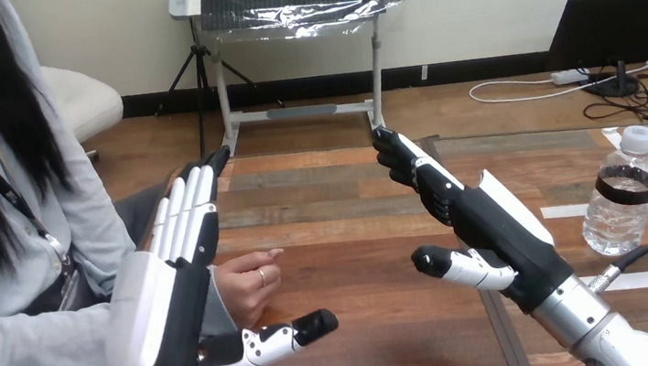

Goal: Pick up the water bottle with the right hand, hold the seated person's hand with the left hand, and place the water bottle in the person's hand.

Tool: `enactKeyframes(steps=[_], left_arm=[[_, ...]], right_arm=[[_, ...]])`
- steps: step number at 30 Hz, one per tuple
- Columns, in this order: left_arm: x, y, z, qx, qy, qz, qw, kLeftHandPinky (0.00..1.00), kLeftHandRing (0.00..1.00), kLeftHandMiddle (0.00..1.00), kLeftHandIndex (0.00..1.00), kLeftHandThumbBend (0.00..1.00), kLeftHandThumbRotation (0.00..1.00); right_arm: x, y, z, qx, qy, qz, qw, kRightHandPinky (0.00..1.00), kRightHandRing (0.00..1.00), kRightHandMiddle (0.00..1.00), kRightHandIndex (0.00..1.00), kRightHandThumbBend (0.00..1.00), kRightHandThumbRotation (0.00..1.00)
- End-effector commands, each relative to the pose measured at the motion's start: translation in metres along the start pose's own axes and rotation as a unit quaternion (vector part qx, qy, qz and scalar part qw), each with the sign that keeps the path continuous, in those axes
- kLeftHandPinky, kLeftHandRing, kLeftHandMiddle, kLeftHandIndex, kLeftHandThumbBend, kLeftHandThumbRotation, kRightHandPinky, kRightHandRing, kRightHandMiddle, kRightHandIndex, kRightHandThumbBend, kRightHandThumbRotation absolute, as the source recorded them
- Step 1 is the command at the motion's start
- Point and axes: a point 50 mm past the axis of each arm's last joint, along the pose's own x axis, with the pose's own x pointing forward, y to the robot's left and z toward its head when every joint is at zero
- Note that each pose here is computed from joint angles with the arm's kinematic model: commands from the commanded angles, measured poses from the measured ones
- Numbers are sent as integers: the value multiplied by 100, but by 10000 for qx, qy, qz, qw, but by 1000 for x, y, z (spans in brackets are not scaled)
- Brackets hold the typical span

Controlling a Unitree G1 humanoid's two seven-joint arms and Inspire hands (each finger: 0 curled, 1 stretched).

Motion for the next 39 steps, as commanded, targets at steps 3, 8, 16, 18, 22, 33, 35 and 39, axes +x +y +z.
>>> enactKeyframes(steps=[3, 8, 16, 18, 22, 33, 35, 39], left_arm=[[13, 3, 1, -68, -263, 169, 9995, 100, 100, 100, 100, 100, 77], [13, 3, 1, -56, -263, 173, 9995, 100, 100, 100, 100, 100, 79], [13, 4, 1, -102, -288, 176, 9994, 100, 100, 100, 100, 100, 80], [13, 4, 1, -99, -287, 173, 9994, 100, 100, 100, 100, 100, 80], [13, 4, 1, -95, -284, 169, 9994, 100, 100, 100, 100, 100, 80], [13, 4, 1, -64, -297, 174, 9994, 100, 100, 100, 100, 100, 80], [13, 4, 1, -75, -302, 172, 9994, 100, 100, 100, 100, 100, 80], [13, 4, 1, -113, -280, 171, 9994, 100, 100, 100, 100, 100, 79]], right_arm=[[18, -13, 13, -169, -400, -49, 9990, 100, 100, 100, 100, 100, 77], [18, -13, 13, -188, -424, -29, 9989, 100, 100, 100, 100, 100, 76], [18, -13, 13, -193, -405, -1, 9990, 100, 100, 100, 100, 100, 75], [18, -13, 13, -193, -402, 3, 9990, 100, 100, 100, 100, 100, 75], [18, -14, 13, -194, -398, -2, 9990, 100, 100, 100, 100, 100, 75], [18, -15, 12, -162, -370, -1, 9992, 100, 100, 100, 100, 100, 75], [17, -15, 12, -157, -366, -6, 9992, 100, 100, 100, 100, 100, 75], [17, -15, 12, -175, -369, 2, 9992, 100, 100, 100, 100, 100, 74]])
